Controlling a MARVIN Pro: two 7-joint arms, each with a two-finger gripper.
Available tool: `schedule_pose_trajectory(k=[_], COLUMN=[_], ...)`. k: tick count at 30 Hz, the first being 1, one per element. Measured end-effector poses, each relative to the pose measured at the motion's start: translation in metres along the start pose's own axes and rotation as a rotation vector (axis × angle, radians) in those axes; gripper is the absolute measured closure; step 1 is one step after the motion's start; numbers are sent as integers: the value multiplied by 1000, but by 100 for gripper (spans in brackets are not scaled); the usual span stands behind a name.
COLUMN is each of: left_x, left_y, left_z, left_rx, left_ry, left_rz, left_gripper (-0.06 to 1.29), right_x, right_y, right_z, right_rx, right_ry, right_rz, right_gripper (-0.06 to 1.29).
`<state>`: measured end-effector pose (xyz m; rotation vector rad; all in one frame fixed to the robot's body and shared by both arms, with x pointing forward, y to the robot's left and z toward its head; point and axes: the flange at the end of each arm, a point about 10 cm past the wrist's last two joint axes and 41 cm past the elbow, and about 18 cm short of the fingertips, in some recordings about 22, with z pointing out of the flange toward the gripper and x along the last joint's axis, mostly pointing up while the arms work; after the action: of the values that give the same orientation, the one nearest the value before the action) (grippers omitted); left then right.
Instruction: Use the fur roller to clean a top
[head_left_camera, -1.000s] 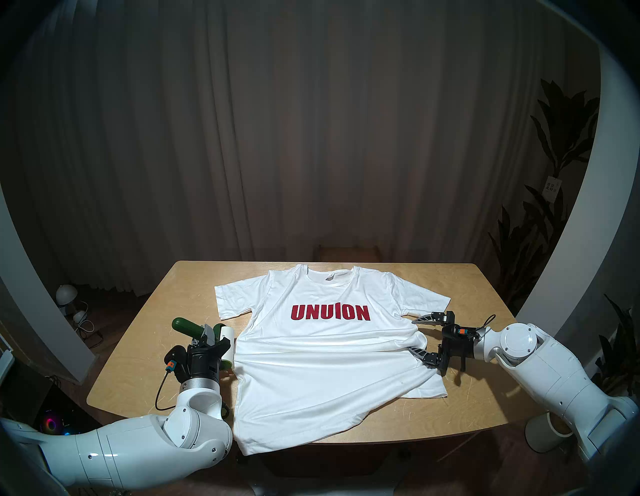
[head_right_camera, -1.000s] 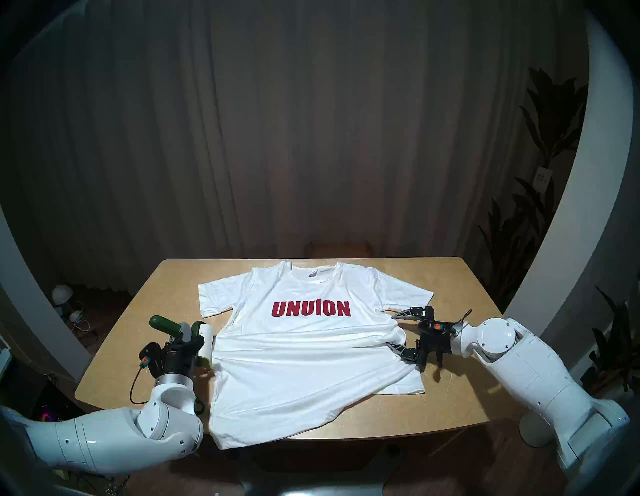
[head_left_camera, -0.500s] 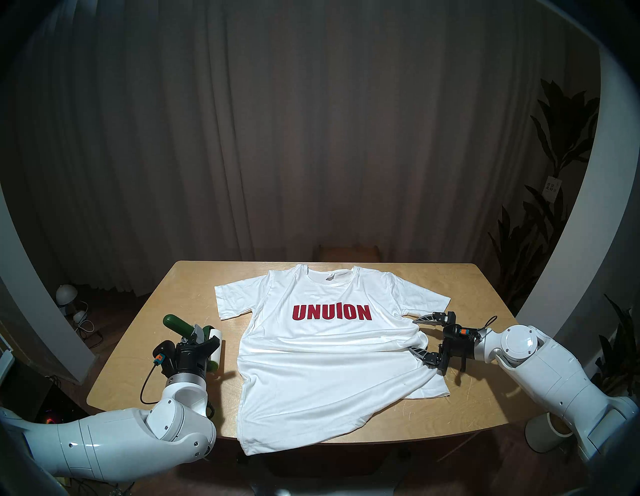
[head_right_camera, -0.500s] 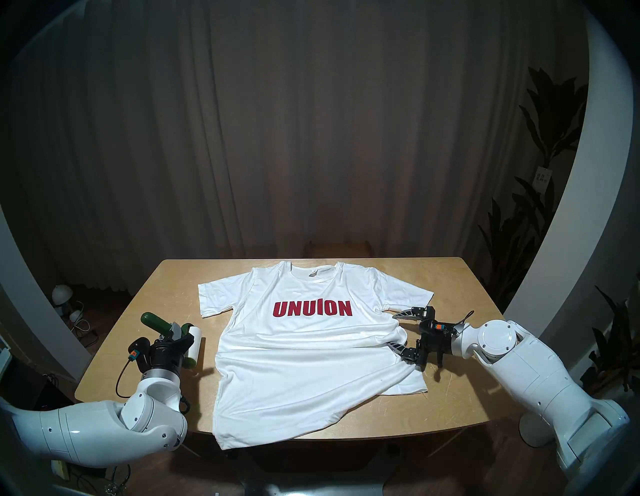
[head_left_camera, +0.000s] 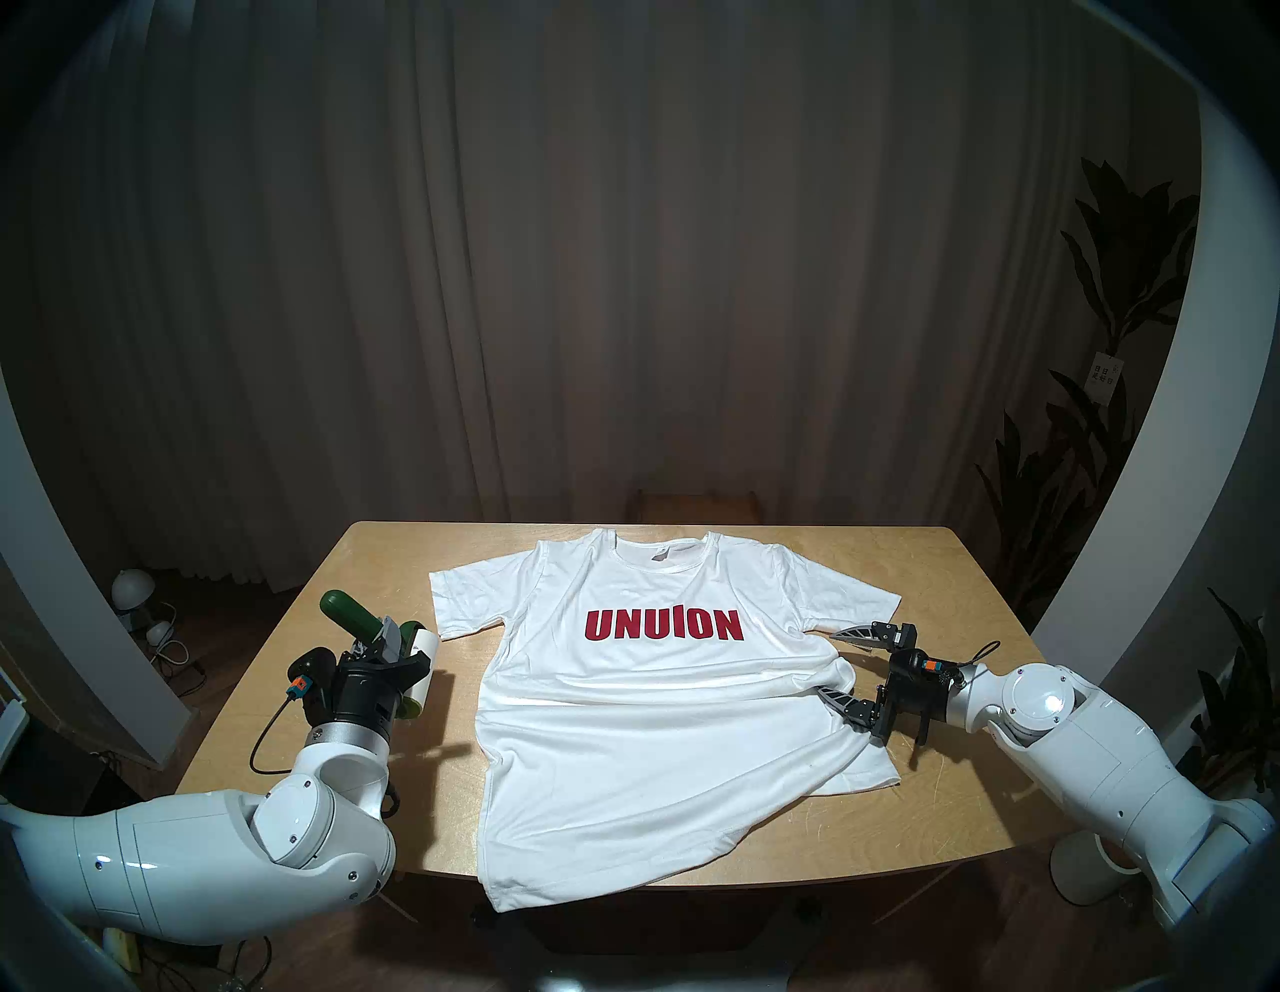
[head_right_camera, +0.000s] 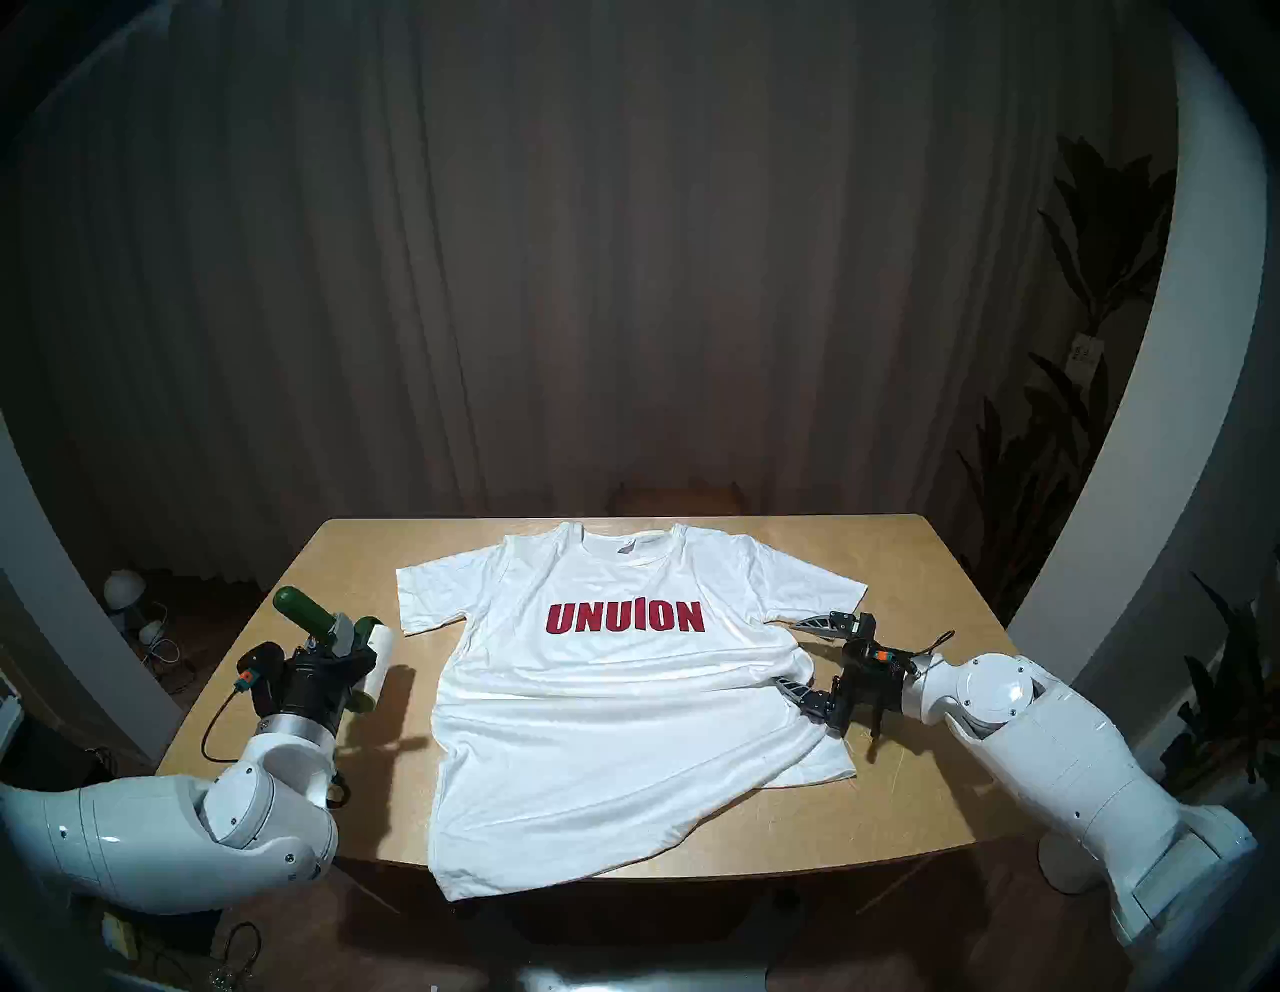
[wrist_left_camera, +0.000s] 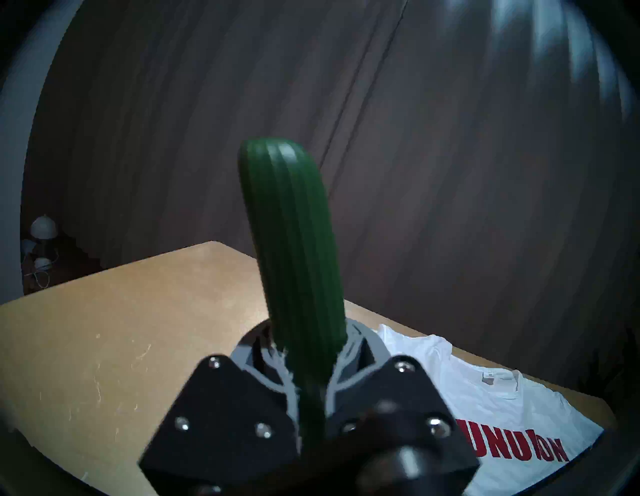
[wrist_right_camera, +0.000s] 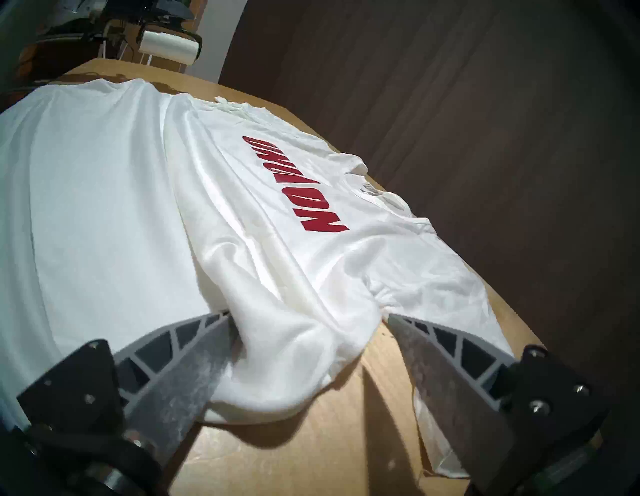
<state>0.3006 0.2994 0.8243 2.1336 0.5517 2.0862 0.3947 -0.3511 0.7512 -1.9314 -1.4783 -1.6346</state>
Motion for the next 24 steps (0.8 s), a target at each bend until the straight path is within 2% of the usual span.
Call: schedule_pose_trajectory(k=[12,24], left_x=[10,14], left_y=[-12,-22], left_z=[2,2], left_rx=[-28,-22], left_ry=[-13,-23], left_rz=[69,85], left_gripper=[116,116], right_x=[3,4], right_y=[-11,-17], right_z=[0,-18], right_rx=[38,125], right_ry=[10,-9], right_rz=[-3,-15], right_gripper=[22,22])
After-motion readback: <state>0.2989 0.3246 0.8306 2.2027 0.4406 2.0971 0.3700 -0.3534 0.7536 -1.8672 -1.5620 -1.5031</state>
